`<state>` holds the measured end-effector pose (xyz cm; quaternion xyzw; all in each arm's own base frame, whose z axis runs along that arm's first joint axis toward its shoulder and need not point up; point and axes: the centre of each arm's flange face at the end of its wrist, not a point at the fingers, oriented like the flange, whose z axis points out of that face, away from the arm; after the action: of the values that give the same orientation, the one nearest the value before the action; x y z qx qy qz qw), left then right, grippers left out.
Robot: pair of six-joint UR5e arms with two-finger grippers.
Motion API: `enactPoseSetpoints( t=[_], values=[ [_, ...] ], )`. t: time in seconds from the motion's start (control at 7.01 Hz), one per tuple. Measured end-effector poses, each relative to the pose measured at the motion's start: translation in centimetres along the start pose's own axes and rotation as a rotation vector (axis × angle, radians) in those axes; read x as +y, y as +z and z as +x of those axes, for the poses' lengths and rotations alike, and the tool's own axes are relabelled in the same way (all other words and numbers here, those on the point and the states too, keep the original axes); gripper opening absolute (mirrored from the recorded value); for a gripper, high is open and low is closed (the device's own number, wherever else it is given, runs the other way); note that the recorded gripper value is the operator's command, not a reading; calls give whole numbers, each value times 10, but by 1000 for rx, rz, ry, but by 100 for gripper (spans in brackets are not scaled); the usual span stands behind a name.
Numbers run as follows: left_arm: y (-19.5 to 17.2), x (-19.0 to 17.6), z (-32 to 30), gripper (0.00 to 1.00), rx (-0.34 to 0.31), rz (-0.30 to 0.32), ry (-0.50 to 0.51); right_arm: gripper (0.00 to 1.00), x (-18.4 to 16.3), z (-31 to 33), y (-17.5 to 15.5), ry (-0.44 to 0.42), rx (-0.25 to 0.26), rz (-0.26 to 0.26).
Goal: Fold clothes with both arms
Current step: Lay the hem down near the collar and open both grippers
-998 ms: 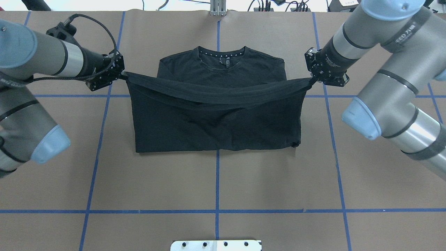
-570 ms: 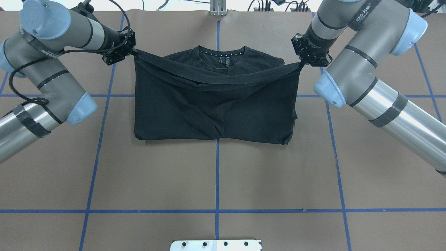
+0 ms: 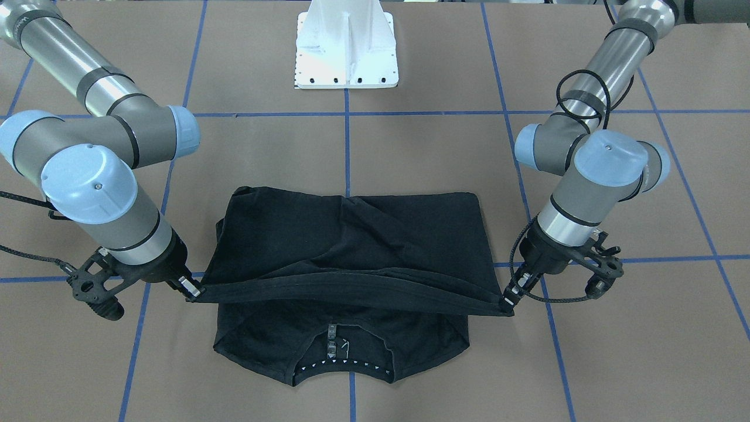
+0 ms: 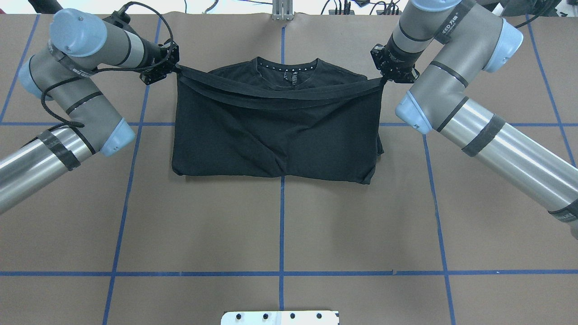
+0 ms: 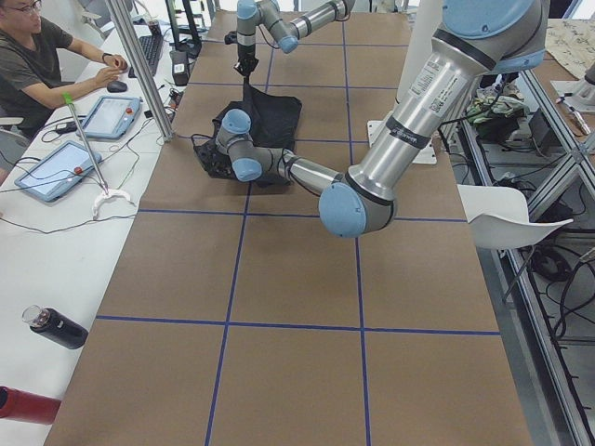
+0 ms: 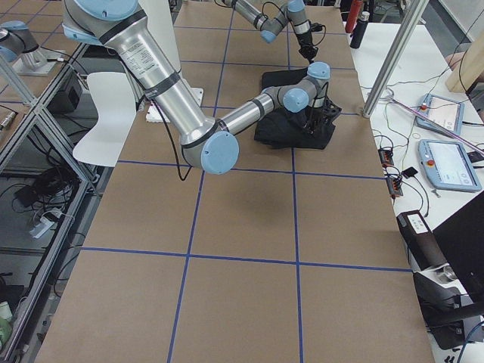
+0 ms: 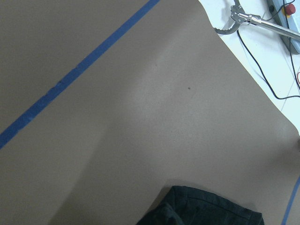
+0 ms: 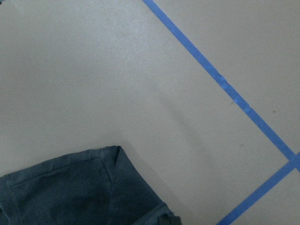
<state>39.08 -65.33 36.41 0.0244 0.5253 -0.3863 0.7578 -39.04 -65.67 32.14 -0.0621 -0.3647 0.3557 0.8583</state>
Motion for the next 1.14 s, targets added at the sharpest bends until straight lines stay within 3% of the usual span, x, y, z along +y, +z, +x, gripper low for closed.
enactPoseSetpoints(
  t=[0.86, 1.0, 1.14],
  values=[
    [15, -1, 3, 14, -1, 14, 0, 0, 5, -33, 15, -5, 1, 35],
    [17, -2, 1, 22, -1, 16, -1, 0, 4, -36, 18, -6, 0, 38],
    [19, -3, -1, 28, 0, 21, -1, 8, 4, -37, 22, -8, -1, 45]
  ],
)
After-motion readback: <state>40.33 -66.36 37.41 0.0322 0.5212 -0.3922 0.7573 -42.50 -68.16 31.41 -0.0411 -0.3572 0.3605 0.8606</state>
